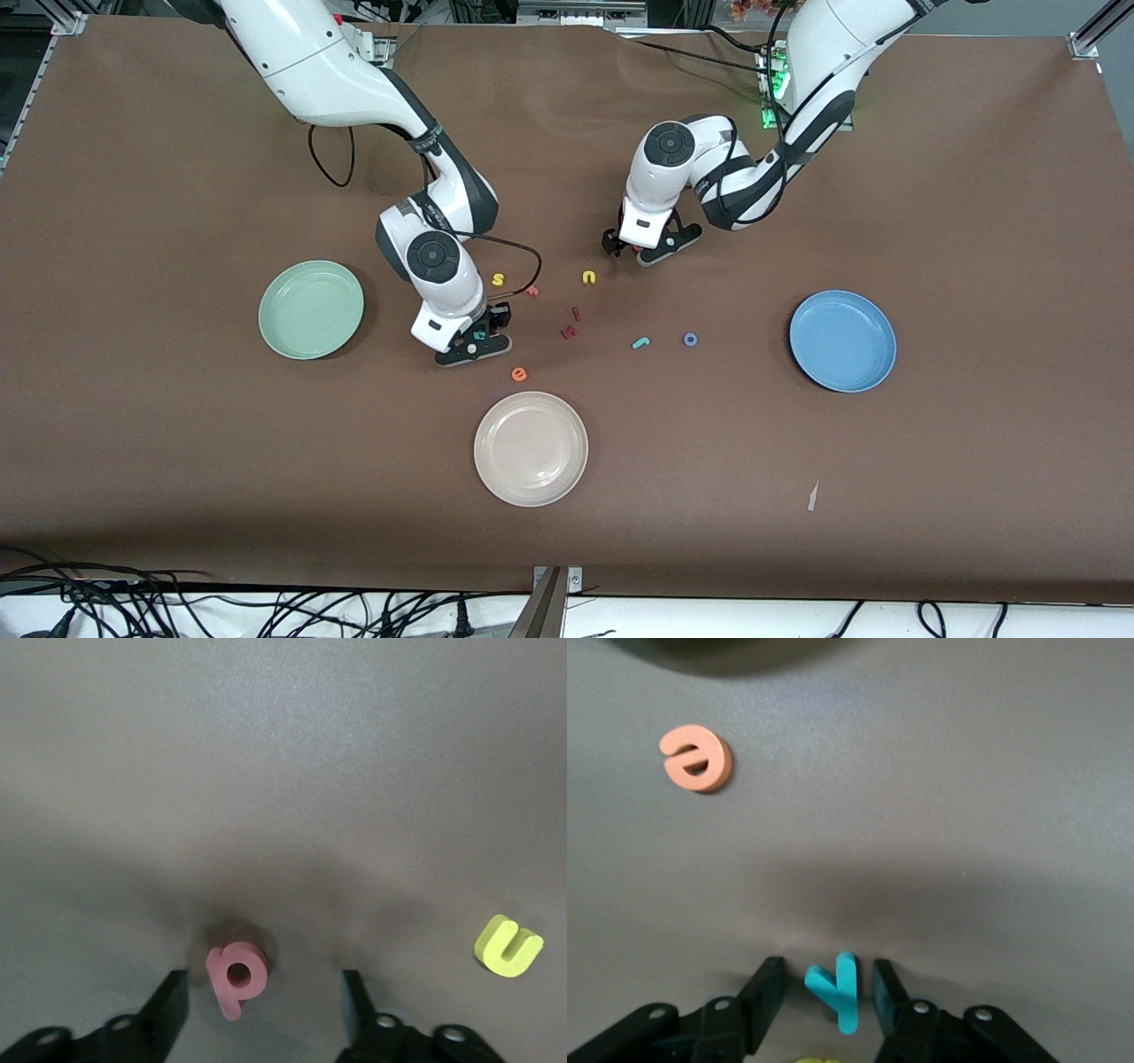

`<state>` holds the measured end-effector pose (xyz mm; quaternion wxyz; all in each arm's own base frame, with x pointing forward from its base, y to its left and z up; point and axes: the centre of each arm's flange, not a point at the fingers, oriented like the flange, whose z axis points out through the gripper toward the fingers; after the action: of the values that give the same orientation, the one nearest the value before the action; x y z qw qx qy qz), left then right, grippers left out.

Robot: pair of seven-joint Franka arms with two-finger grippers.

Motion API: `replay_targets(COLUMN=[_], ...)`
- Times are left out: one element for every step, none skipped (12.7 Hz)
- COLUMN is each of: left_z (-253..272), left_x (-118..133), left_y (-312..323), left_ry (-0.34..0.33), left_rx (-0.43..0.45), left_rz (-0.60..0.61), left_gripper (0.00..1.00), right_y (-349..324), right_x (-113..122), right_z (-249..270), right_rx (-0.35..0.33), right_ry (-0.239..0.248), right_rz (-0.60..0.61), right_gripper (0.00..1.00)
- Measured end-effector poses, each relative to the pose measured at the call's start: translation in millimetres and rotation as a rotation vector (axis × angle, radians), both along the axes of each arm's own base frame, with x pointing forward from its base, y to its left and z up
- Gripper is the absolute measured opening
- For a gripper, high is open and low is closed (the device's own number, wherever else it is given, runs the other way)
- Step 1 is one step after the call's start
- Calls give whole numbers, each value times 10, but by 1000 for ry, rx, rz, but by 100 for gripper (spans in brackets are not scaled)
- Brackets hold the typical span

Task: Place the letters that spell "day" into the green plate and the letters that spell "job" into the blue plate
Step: 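Grasp the pink p with the left gripper while the right gripper grasps cyan y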

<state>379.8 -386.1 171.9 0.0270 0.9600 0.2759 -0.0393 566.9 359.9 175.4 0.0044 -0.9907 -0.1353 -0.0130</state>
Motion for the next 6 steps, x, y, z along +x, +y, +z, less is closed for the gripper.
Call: replay_targets(left_z=[-9,-21,-28,-24,-23,-15], left_x=[-4,-8,-10,-7,-6,5], left_y=[0,0,2,-2,-1,-4], left_ry=[3,6,9,8,8,6], left_rx=[1,1,3,3,3,2], left_rz=[8,15,22,26,29,31], left_gripper=[66,65,57,52,52,44], right_y=[1,6,0,-3,-16,-55], right_x=[2,9,21,25,39,77], right_z=[3,17,30,30,36,55], right_rx=[0,2,1,1,0,-4], right_ry=[-1,-4,-6,-7,-9,-9], right_rz=[1,8,18,39,54,64], right_gripper=[45,36,26,25,25,25])
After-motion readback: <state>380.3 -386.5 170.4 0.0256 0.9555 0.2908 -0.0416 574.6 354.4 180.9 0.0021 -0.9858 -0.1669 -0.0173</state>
